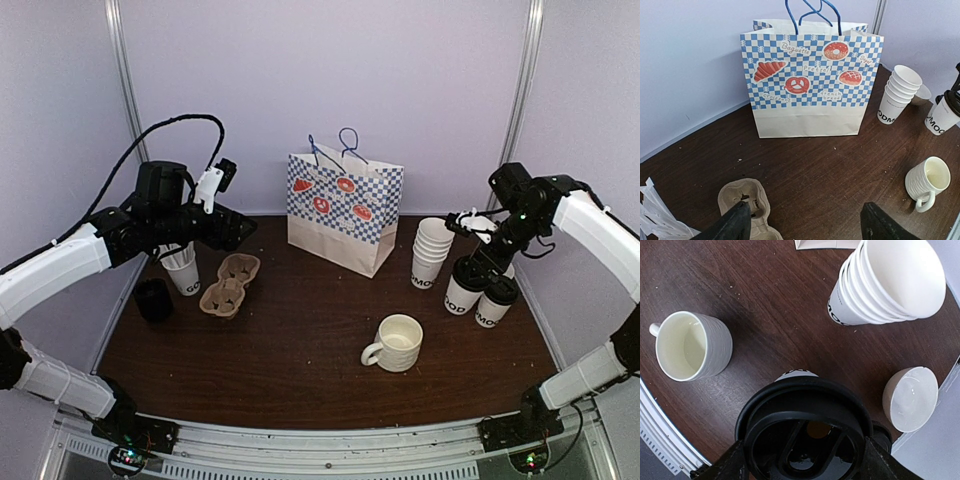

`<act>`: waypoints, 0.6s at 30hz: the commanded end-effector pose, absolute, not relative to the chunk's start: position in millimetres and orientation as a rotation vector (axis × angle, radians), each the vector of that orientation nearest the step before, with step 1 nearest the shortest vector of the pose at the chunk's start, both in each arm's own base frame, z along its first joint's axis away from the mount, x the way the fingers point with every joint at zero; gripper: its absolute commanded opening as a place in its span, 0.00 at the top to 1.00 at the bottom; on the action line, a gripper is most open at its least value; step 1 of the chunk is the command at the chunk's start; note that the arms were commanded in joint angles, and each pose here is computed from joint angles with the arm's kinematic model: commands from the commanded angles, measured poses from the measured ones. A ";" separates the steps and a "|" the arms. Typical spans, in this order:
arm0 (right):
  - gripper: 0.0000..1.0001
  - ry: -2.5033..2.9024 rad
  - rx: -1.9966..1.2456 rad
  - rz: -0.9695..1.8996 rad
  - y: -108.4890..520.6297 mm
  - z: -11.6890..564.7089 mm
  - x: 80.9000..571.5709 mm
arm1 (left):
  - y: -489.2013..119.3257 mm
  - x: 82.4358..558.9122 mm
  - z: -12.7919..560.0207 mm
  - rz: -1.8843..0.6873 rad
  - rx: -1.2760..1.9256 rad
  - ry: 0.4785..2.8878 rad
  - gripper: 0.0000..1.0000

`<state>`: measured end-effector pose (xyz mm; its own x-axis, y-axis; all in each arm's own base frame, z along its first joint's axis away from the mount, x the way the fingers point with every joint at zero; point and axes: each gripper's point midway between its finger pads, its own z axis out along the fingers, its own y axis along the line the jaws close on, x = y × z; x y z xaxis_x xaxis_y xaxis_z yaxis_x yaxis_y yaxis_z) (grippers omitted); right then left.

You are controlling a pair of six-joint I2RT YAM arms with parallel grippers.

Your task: Pack the takeout coffee

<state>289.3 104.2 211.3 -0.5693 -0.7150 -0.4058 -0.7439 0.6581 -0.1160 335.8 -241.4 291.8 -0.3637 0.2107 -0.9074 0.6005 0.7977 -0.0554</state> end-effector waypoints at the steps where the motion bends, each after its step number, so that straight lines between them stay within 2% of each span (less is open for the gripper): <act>1: 0.28 2.478 -1.096 0.024 92.5 202.4 303.0 | -242.2 339.3 301.5 -0.488 0.596 1.902 0.21; 18: 0.27 2.564 -1.009 -0.033 86.2 162.5 343.1 | -243.5 338.9 299.5 -0.496 0.600 1.910 0.21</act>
<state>330.1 94.9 165.0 -0.6468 -0.6864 -0.3323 -0.6926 0.7111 -0.1208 334.8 -242.7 291.7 -0.3660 0.2093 -0.9068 0.6069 0.7924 -0.0620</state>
